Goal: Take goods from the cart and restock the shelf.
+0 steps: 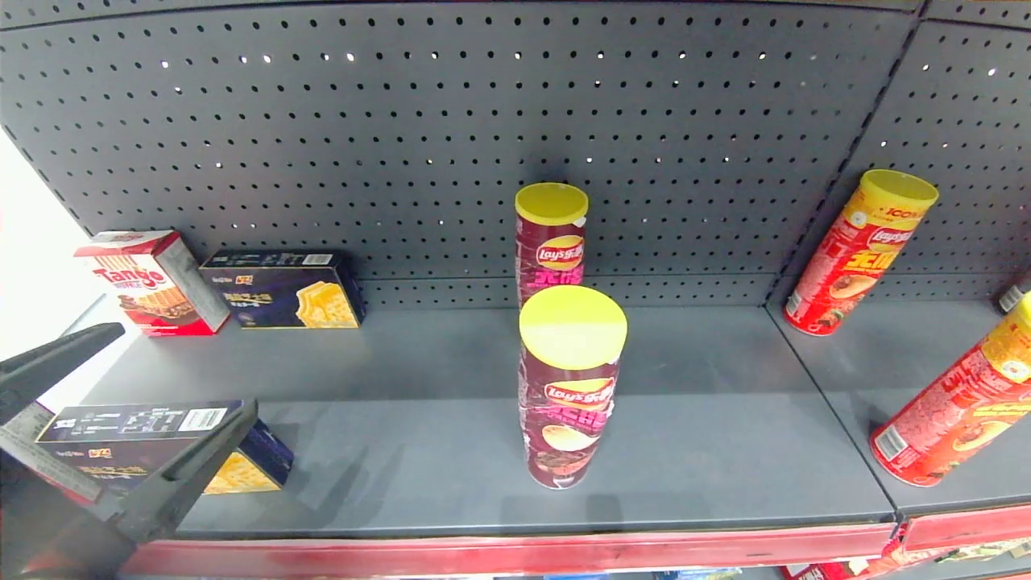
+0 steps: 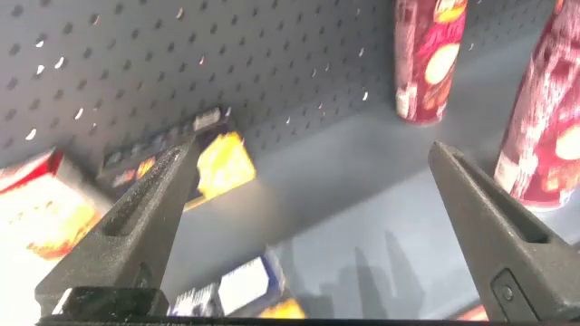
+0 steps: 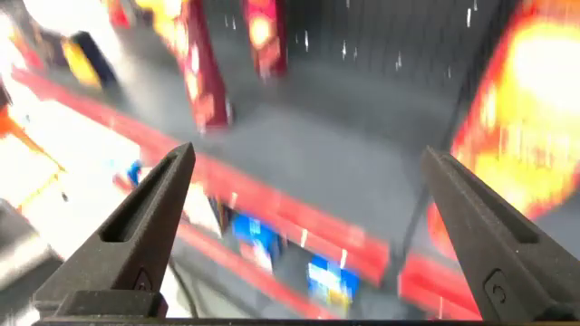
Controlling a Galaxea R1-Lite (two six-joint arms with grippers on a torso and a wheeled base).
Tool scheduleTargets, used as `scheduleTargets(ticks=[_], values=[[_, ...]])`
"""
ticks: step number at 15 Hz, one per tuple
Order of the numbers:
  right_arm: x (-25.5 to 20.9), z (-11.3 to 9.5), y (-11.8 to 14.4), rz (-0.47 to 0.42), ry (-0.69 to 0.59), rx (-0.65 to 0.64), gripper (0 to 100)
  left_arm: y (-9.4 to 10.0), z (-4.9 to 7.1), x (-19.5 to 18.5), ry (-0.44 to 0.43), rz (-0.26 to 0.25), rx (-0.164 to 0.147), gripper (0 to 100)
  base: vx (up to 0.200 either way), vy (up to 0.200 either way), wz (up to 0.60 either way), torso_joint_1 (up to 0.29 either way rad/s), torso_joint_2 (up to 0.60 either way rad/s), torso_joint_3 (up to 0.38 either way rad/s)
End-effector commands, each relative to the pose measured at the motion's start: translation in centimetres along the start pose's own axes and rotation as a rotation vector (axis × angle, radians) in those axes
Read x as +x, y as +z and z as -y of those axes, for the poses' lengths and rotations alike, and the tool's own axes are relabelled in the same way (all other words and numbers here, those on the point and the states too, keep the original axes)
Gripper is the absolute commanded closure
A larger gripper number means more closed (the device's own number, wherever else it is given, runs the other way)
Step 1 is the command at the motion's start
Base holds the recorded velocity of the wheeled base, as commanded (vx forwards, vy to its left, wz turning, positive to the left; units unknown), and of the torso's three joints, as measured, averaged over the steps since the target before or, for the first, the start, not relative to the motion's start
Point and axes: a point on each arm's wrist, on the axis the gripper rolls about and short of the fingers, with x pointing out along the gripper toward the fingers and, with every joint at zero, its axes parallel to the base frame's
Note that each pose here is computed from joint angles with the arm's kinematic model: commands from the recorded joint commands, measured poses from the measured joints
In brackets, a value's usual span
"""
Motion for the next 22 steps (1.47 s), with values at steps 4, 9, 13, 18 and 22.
scheduleTargets(ticks=[4,9,13,18,22], values=[[-1.6,-0.4,-6.8,0.008,-0.043,-0.001,0,-1.1,-0.4,-7.3,0.028,0.055,-0.01,0,0.0,0.0,0.0,0.0,0.0,0.0],[-0.8,-0.9,-9.2,-0.087,-0.222,0.004,0,-3.9,0.1,-11.8,0.025,0.04,-0.014,0,0.0,0.0,0.0,0.0,0.0,0.0],[0.0,-1.2,-9.1,-0.184,-0.539,0.039,0,-5.6,0.5,-12.4,0.017,0.003,-0.012,0,0.0,0.0,0.0,0.0,0.0,0.0],[1.1,-0.8,-8.8,-0.275,-0.757,0.062,0,-6.4,0.8,-12.2,0.005,-0.029,-0.037,0,0.0,0.0,0.0,0.0,0.0,0.0],[0.2,-1.3,-9.5,-0.111,-0.836,0.104,0,-6.6,0.9,-12.2,0.001,-0.036,-0.042,0,0.0,0.0,0.0,0.0,0.0,0.0]])
